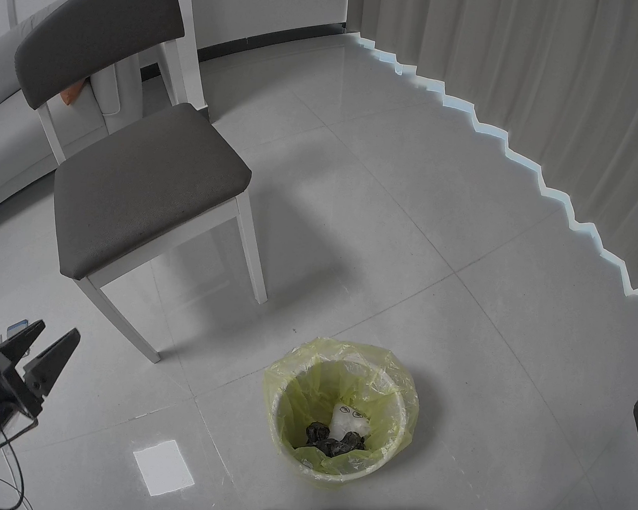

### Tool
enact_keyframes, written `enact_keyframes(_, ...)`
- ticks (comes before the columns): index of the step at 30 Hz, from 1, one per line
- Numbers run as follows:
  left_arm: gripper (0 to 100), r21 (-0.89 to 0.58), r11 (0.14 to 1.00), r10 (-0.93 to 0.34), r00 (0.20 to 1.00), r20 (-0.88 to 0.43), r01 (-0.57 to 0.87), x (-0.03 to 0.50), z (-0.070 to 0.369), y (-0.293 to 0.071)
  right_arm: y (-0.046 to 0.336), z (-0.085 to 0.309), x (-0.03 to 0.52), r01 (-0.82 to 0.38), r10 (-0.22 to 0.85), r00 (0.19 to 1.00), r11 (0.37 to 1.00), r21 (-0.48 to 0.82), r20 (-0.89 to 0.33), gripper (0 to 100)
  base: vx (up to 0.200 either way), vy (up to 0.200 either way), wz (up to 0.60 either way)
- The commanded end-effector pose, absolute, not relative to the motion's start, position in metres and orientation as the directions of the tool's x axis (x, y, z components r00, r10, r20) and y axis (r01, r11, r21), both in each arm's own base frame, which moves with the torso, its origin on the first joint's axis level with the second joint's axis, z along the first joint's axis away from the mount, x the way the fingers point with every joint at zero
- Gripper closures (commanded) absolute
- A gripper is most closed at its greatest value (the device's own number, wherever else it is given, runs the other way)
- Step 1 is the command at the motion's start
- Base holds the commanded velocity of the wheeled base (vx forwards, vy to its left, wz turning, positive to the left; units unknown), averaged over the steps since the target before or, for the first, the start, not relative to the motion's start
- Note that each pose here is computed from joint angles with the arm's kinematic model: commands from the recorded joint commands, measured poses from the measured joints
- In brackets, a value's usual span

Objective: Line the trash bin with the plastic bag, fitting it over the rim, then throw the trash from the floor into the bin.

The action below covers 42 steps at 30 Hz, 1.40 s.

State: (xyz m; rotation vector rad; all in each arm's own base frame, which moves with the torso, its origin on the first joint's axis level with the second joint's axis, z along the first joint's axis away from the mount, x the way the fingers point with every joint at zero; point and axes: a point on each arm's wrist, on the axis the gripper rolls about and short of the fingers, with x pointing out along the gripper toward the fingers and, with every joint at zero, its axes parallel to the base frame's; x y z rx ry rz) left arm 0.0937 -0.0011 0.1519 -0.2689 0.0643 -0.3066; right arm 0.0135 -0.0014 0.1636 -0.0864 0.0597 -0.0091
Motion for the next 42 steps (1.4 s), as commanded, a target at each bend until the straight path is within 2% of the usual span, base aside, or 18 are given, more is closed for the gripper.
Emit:
enact_keyframes(1,0,-0.220,0.908,-0.335,0.933,0.134,0.357,0.006,0.158,-0.008,-0.001,0.132,-0.043,0.018,-0.015,0.998,0.999,-0.045,0.063,0,0.000,0.000,0.00)
enact_keyframes(7,0,-0.218,0.884,-0.392,0.910,0.131,0.413,-0.032,0.147,-0.008,0.000,0.124,-0.045,-0.013,0.017,0.996,0.999,-0.042,0.083,0,0.000,0.000,0.00)
enact_keyframes(16,0,-0.207,0.892,-0.385,0.916,0.115,0.402,-0.047,0.127,-0.008,0.000,0.116,-0.040,-0.015,0.017,0.998,1.000,-0.027,0.064,0,0.000,0.000,0.00)
enact_keyframes(17,0,-0.187,0.903,-0.374,0.922,0.097,0.386,-0.046,0.123,-0.008,0.000,0.117,-0.041,-0.004,0.002,0.997,1.000,0.026,0.080,0,0.000,0.000,0.00)
enact_keyframes(19,0,-0.152,0.928,-0.333,0.940,0.071,0.340,-0.042,0.115,-0.007,0.000,0.110,-0.037,0.006,-0.008,0.998,0.999,0.037,0.058,0,0.000,0.000,0.00)
enact_keyframes(24,0,-0.053,0.985,-0.166,0.986,-0.015,0.165,-0.029,0.086,-0.004,0.000,0.083,-0.023,0.023,-0.021,0.999,0.999,-0.042,0.035,0,0.000,0.000,0.00)
enact_keyframes(26,0,-0.055,0.989,-0.135,0.991,0.002,0.134,-0.026,0.082,-0.003,-0.001,0.086,-0.023,0.033,-0.031,0.995,0.999,-0.029,0.092,0,0.000,0.000,0.00)
enact_keyframes(28,0,-0.058,0.991,-0.119,0.993,0.017,0.120,-0.025,0.083,-0.003,-0.001,0.085,-0.023,0.044,-0.041,0.995,0.999,-0.025,0.087,0,0.000,0.000,0.00)
enact_keyframes(31,0,-0.063,0.998,0.008,1.000,0.020,-0.006,-0.025,0.083,0.000,-0.003,0.084,-0.023,0.126,-0.124,0.990,0.992,-0.023,0.071,0,0.000,0.000,0.00)
enact_keyframes(34,0,-0.083,0.992,0.093,0.995,0.017,-0.092,-0.025,0.082,0.002,-0.003,0.084,-0.023,0.135,-0.133,0.989,0.991,-0.021,0.071,0,0.000,0.000,0.00)
enact_keyframes(39,0,-0.071,0.994,0.081,0.997,0.009,-0.080,-0.024,0.080,0.002,-0.003,0.084,-0.023,0.144,-0.142,0.987,0.989,-0.019,0.071,0,0.000,0.000,0.00)
enact_keyframes(42,0,-0.065,0.995,0.078,0.997,0.009,-0.077,-0.024,0.080,0.002,-0.004,0.084,-0.023,0.187,-0.186,0.980,0.982,-0.005,0.071,0,0.000,0.000,0.00)
